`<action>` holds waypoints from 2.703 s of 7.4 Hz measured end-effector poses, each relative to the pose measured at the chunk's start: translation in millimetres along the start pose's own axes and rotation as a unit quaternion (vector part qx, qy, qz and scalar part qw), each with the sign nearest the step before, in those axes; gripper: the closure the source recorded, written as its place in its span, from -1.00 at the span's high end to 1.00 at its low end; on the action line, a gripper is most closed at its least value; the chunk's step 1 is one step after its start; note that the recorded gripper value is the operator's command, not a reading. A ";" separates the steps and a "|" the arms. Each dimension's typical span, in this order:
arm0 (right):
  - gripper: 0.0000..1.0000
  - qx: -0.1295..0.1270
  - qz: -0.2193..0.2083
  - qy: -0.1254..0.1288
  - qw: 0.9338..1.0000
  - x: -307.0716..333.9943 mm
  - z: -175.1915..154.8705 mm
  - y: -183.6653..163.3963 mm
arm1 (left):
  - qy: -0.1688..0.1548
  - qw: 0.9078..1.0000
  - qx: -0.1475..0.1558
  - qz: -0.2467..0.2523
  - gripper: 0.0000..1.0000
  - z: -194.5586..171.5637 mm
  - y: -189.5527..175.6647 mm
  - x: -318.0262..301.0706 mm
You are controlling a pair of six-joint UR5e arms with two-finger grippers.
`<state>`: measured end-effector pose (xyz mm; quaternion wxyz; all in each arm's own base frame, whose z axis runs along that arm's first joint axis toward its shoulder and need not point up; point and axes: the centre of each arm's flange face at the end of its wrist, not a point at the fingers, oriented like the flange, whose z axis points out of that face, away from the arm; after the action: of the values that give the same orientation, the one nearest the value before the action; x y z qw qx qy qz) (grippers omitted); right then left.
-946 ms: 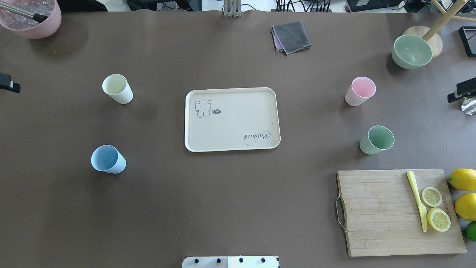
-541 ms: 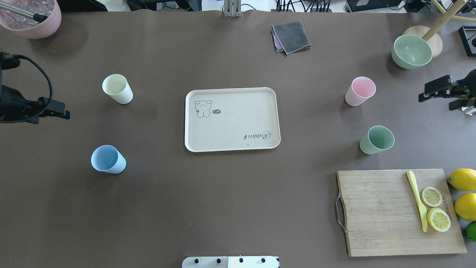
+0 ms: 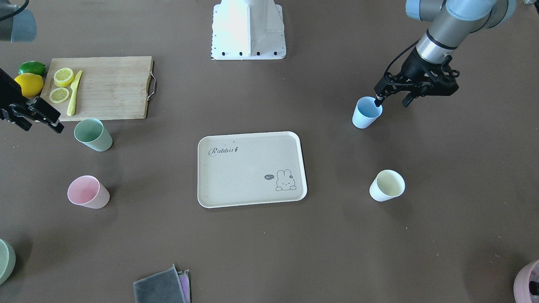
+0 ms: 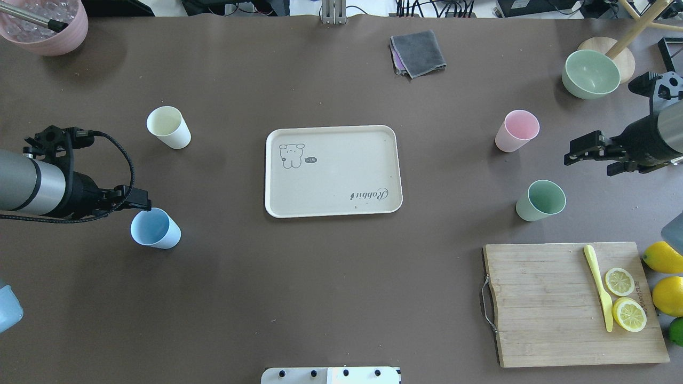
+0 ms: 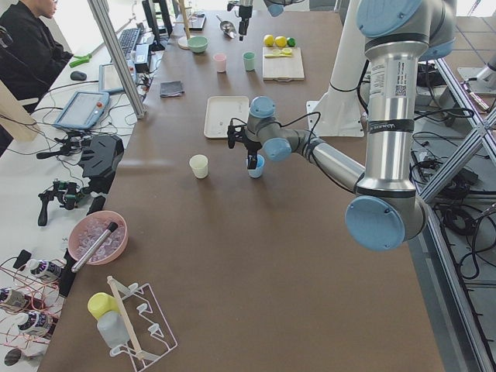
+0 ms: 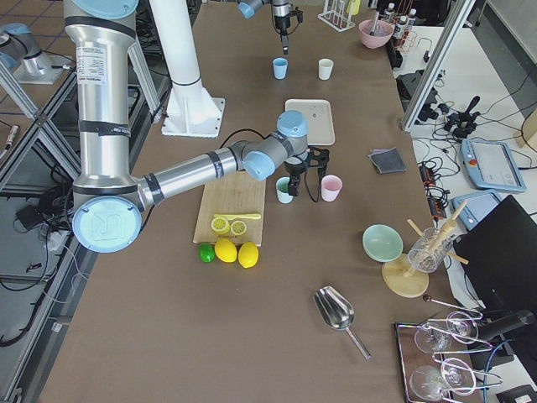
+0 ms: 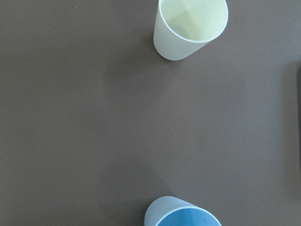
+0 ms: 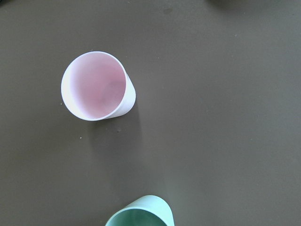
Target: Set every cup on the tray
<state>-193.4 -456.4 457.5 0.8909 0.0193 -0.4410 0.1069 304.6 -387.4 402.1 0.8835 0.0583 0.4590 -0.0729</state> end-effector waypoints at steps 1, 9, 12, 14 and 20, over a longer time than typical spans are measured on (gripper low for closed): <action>1.00 -0.004 -0.002 -0.001 1.000 -1.4 2.9 3.0 | -0.005 1.000 -0.001 0.002 0.92 6.2 4.0 -0.1; 1.00 -0.006 0.000 0.004 1.000 2.2 7.8 4.3 | -0.006 0.999 -0.028 0.023 -1.00 62.6 28.4 -17.6; 1.00 -0.005 -0.001 0.003 1.000 1.7 7.5 4.2 | 0.012 1.000 -0.005 0.014 -1.00 35.2 10.3 -16.2; 1.00 -0.004 -0.005 0.003 1.000 0.5 7.5 4.0 | 0.035 0.999 -0.012 -0.004 -1.00 17.7 0.8 -6.1; 1.00 -0.005 -0.028 0.048 0.998 -4.7 58.5 17.3 | 0.057 0.993 -0.015 -0.103 -1.00 -24.1 -51.3 170.8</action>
<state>-245.5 -447.9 488.4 0.9136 0.0217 -0.3980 0.0808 372.9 -446.6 246.5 0.8443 0.0018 0.5135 -0.1531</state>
